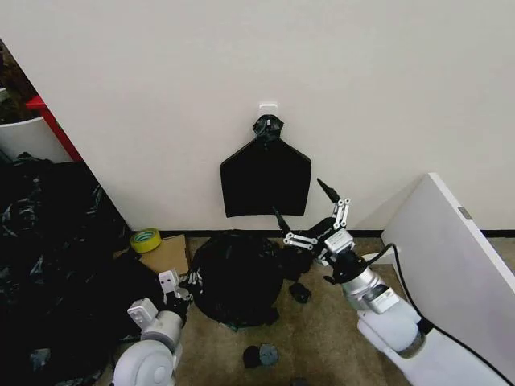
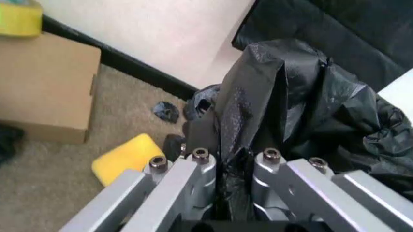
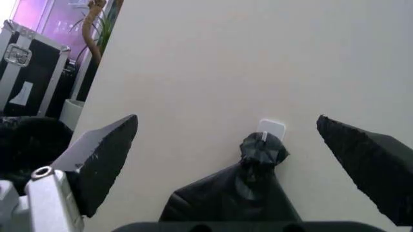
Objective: Place the garbage bag over the trash bin.
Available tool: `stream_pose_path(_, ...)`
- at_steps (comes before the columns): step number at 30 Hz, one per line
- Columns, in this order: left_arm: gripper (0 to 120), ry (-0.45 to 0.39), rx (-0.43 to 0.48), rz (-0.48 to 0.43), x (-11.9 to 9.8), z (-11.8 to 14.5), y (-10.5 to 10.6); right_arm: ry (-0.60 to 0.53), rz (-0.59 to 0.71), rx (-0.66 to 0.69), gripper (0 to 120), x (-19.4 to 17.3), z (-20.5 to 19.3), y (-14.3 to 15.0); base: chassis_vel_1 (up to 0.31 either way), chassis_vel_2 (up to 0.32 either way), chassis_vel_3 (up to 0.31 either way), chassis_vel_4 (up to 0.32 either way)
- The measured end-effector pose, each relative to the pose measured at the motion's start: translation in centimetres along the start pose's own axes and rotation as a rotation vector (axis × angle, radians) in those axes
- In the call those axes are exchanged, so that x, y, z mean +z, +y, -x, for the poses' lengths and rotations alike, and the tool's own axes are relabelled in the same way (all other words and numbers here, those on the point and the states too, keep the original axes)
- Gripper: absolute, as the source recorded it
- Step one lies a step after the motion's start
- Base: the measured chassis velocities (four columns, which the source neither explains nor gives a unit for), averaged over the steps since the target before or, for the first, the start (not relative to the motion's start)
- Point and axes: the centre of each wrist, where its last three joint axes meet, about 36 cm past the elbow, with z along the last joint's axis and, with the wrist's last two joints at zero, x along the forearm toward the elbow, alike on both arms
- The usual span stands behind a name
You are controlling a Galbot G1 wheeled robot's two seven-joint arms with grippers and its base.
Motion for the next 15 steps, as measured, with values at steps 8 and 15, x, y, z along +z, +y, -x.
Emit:
stream_pose_path(8,4,-0.071,0.039,-0.034,4.0,0.8,1.2,-0.002,0.020,0.006,100,0.2,-0.4,0.6,0.000,0.000,0.000,0.000)
stream_pose_path(15,11,-0.061,0.012,-0.038,5.4,0.8,1.3,-0.001,0.027,0.003,100,0.1,-0.5,0.8,0.000,0.000,0.000,0.000)
